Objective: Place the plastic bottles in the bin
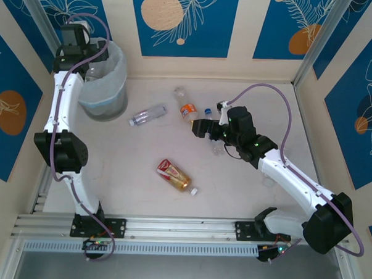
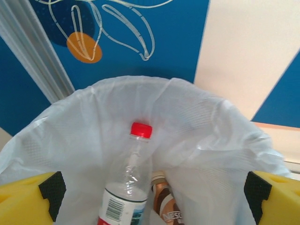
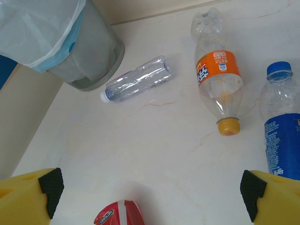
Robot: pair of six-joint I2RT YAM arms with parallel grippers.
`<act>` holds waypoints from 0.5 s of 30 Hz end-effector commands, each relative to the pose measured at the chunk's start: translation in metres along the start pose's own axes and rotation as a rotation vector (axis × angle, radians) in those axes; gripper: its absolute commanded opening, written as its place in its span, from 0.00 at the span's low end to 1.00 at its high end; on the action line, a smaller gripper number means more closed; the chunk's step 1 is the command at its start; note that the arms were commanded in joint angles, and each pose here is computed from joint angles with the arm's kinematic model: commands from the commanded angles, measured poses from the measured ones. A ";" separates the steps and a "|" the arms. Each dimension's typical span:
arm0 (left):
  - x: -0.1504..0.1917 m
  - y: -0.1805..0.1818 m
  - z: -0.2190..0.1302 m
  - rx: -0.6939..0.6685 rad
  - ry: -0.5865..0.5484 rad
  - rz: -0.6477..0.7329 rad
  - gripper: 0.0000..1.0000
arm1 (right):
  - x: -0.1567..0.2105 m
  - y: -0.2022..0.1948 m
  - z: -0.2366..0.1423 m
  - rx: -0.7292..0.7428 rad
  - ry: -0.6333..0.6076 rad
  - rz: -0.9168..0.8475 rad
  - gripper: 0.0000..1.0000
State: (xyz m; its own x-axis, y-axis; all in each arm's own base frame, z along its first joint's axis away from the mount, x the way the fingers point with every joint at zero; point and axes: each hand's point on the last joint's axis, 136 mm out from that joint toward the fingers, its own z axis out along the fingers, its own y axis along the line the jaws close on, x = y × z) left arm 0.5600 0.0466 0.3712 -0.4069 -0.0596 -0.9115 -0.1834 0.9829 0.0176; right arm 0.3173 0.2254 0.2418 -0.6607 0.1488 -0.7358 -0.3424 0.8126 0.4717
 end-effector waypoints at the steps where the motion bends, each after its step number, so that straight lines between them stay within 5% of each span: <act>1: -0.020 -0.030 -0.037 0.105 -0.054 0.065 0.99 | -0.009 0.001 -0.002 0.017 -0.024 0.006 0.99; 9: -0.003 -0.102 -0.080 0.344 -0.077 0.238 0.99 | -0.008 -0.016 -0.004 0.101 -0.045 0.027 1.00; 15: 0.035 -0.167 -0.109 0.486 -0.084 0.511 0.99 | 0.004 -0.023 -0.008 0.110 -0.039 -0.040 1.00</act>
State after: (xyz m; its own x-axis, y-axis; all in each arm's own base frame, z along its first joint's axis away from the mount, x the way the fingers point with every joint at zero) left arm 0.4938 -0.1064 0.3814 -0.3505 0.2823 -0.8930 0.3104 0.9346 0.1736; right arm 0.3215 0.2109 0.2321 -0.6458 0.1603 -0.7465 -0.2842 0.8570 0.4299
